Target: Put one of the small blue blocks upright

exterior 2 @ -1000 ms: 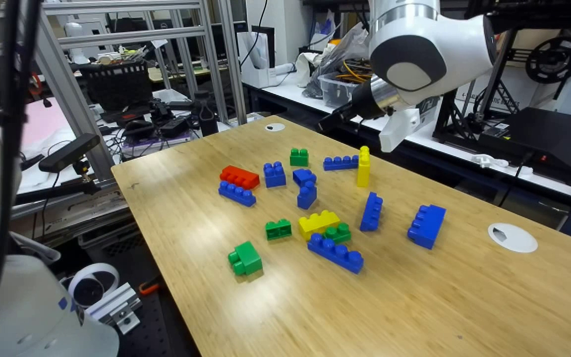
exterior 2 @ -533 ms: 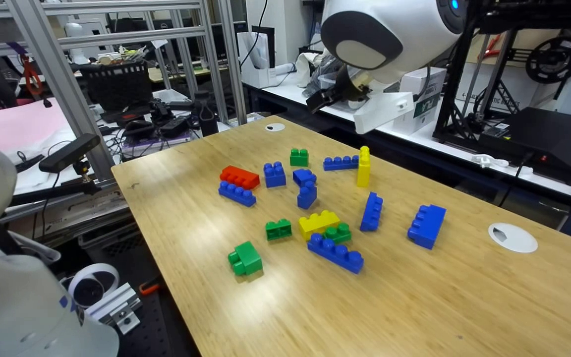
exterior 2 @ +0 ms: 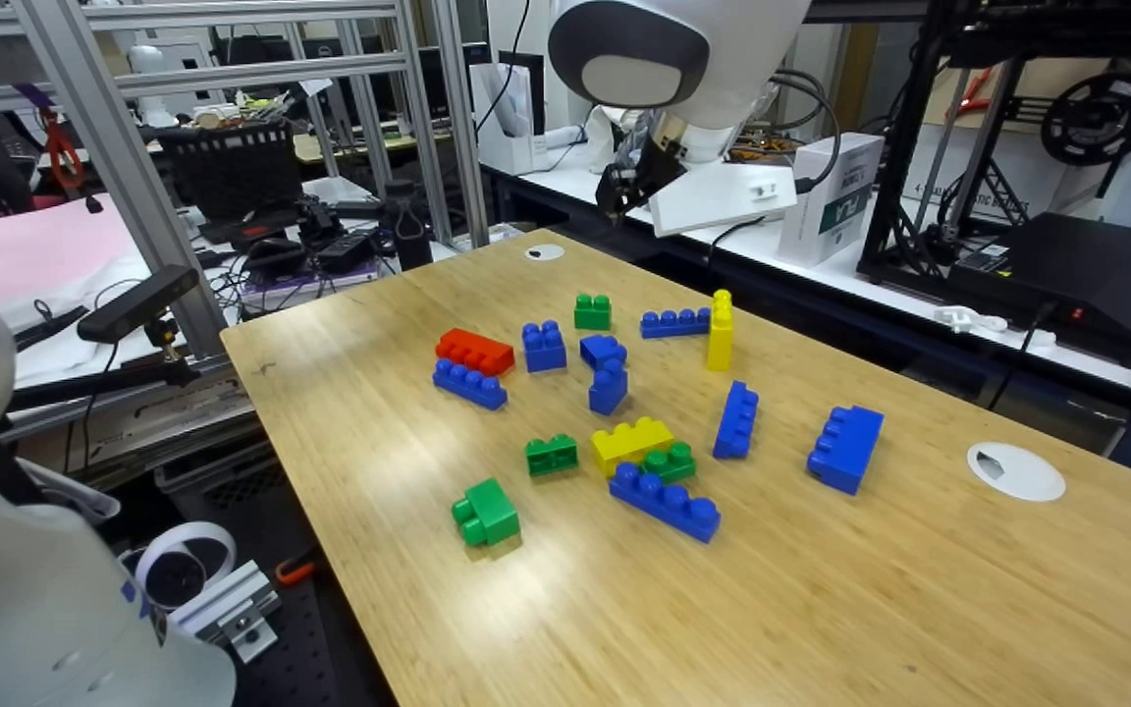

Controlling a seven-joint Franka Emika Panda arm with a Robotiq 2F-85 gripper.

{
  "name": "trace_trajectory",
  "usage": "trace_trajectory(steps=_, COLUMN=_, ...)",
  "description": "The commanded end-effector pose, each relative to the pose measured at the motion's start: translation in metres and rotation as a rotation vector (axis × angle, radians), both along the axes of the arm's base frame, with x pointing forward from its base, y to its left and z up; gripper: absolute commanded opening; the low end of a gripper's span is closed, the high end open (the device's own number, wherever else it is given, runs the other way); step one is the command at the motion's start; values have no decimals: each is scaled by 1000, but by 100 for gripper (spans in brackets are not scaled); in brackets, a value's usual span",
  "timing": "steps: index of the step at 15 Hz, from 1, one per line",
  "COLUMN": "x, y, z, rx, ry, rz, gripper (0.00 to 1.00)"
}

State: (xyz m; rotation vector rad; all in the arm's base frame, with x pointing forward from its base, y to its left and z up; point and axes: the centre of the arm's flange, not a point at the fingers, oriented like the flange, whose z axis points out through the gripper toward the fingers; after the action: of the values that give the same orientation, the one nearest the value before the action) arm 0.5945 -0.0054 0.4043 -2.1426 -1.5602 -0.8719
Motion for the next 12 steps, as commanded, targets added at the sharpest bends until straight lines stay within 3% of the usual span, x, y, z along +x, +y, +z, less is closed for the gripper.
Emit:
trace_trajectory(steps=1, x=-10, y=6, z=0, rx=-107, ry=55, rz=-134, gripper=100)
trace_trajectory(steps=8, x=-8, y=17, z=-1, rx=-217, ry=203, rz=-250, gripper=100)
trace_trajectory(steps=12, x=-5, y=20, z=-4, rx=-220, ry=203, rz=-253, gripper=100)
